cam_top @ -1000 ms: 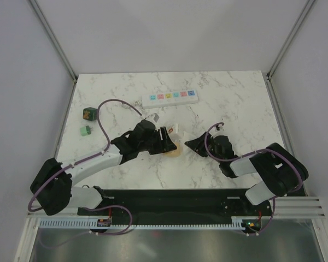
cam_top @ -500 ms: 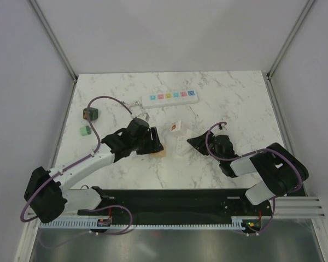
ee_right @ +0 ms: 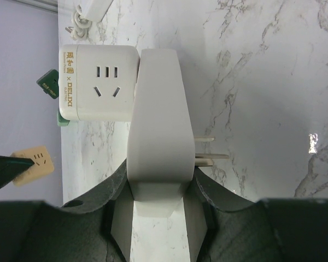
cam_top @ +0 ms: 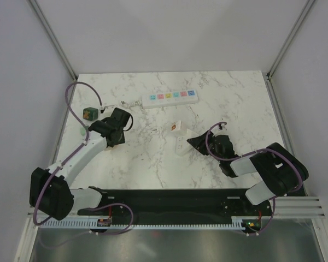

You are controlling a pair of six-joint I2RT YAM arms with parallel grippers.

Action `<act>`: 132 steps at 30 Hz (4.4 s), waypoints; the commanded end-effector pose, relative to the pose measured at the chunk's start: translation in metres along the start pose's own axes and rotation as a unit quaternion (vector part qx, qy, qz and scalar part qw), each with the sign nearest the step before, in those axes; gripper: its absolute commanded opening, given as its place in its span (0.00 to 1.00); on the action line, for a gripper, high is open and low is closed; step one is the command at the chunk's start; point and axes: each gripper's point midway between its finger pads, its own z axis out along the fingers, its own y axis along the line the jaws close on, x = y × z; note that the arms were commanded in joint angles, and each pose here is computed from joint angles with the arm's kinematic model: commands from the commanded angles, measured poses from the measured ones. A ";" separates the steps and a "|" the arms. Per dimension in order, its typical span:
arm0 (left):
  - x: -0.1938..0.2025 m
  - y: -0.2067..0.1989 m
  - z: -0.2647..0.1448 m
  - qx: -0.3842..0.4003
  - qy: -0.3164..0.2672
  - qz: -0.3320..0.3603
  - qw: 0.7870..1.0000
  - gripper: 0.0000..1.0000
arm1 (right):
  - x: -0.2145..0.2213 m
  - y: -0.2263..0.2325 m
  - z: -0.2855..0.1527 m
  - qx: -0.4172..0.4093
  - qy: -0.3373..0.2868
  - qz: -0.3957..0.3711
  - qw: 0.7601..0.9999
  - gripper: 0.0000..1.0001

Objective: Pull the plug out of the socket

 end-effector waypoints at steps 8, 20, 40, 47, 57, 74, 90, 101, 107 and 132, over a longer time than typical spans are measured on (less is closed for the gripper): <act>-0.044 0.057 0.038 -0.258 -0.028 0.181 0.949 0.02 | 0.012 -0.090 -0.019 0.155 0.006 -0.059 0.986 0.00; -0.041 0.087 0.078 -0.358 0.009 0.238 0.903 0.02 | 0.013 -0.090 -0.020 0.152 0.008 -0.059 0.987 0.00; -0.021 0.089 0.111 -0.328 0.061 0.193 0.923 0.77 | 0.013 -0.090 -0.021 0.151 0.008 -0.058 0.987 0.00; -0.023 0.086 0.108 -0.309 0.058 0.175 0.933 1.00 | 0.013 -0.090 -0.021 0.150 0.007 -0.059 0.987 0.00; -0.036 0.046 0.052 -0.095 0.016 0.015 0.995 1.00 | 0.014 -0.090 -0.020 0.148 0.011 -0.060 0.987 0.00; -0.021 -0.124 -0.083 0.494 0.021 -0.160 0.855 0.90 | 0.018 -0.086 -0.017 0.136 0.024 -0.065 0.988 0.00; -0.034 -0.241 -0.068 0.484 0.018 0.036 0.874 0.88 | 0.021 -0.082 -0.018 0.121 0.030 -0.066 0.990 0.00; -0.033 -0.292 -0.052 0.522 0.069 0.071 0.847 0.88 | 0.022 -0.080 -0.017 0.114 0.030 -0.065 0.991 0.00; -0.029 -0.316 -0.048 0.526 0.086 0.071 0.843 0.86 | 0.022 -0.081 -0.017 0.114 0.030 -0.065 0.991 0.00; -0.001 -0.345 -0.019 0.488 0.130 0.044 0.862 0.37 | 0.022 -0.080 -0.016 0.111 0.031 -0.066 0.991 0.00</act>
